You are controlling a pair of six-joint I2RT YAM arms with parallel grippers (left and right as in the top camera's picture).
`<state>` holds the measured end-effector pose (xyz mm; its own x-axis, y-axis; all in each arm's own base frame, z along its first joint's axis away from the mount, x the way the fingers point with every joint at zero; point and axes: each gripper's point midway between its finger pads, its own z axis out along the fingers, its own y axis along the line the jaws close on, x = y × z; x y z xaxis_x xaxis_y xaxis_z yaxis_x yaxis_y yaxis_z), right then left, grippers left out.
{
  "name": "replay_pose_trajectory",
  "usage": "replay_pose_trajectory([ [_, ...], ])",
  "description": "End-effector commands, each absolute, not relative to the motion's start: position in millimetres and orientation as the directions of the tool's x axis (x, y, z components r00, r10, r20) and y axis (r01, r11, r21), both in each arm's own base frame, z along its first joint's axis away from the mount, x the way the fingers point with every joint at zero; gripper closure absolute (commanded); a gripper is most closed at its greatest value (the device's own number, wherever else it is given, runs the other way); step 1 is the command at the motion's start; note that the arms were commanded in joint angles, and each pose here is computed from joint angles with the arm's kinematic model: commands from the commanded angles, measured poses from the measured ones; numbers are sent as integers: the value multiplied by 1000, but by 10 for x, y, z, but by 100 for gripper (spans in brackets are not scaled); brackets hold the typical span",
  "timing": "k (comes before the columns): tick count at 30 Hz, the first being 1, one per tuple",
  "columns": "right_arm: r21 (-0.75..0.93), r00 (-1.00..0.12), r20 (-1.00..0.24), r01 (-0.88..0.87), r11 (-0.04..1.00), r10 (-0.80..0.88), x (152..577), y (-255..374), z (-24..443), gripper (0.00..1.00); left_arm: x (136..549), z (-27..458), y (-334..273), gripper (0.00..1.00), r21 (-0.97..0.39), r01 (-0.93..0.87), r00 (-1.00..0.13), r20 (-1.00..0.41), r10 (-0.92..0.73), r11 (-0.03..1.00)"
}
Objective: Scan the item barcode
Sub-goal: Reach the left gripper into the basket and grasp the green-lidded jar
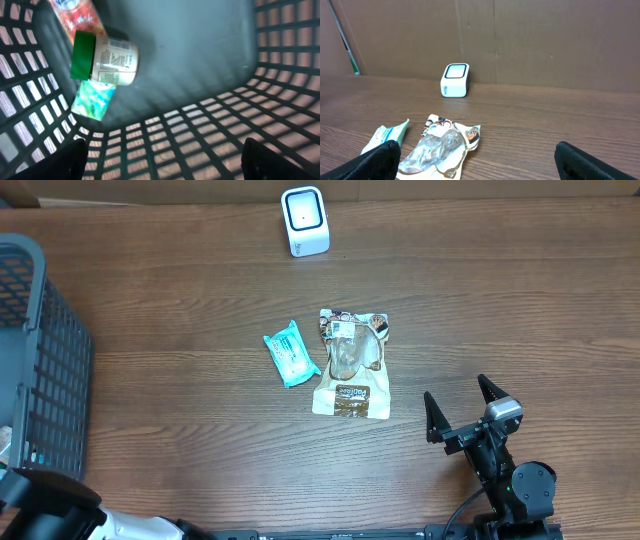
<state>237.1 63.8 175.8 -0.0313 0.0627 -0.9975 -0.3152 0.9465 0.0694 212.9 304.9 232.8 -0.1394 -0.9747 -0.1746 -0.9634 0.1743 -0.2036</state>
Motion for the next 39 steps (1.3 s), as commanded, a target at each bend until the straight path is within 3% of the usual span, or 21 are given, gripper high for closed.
replay_pose_trajectory([
  [1,72,-28,-997,-312,947,66,2373,630,1742,0,1999,2120,3122,21,-111,-976,-167,-166,-972,186],
  [5,71,-27,-997,-312,947,66,2374,629,1742,0,1967,1948,3112,28,-77,-971,-216,-139,-966,228],
  [13,71,-27,-997,-312,947,66,2373,630,1742,0,1728,1570,3062,37,52,-975,-219,-79,-973,215],
  [24,71,-27,-997,-312,947,66,2374,629,1742,0,1545,757,2899,30,118,-968,-223,-11,-975,220],
  [29,71,-27,-997,-312,947,66,2373,630,1742,0,1494,521,2906,34,140,-962,-241,-32,-970,235],
  [36,71,-27,-997,-312,947,66,2373,630,1742,0,1447,295,2911,53,155,-961,-241,-64,-968,229],
  [39,72,-27,-997,-312,947,66,2374,629,1742,0,1441,233,2899,76,153,-961,-241,-69,-968,228],
])
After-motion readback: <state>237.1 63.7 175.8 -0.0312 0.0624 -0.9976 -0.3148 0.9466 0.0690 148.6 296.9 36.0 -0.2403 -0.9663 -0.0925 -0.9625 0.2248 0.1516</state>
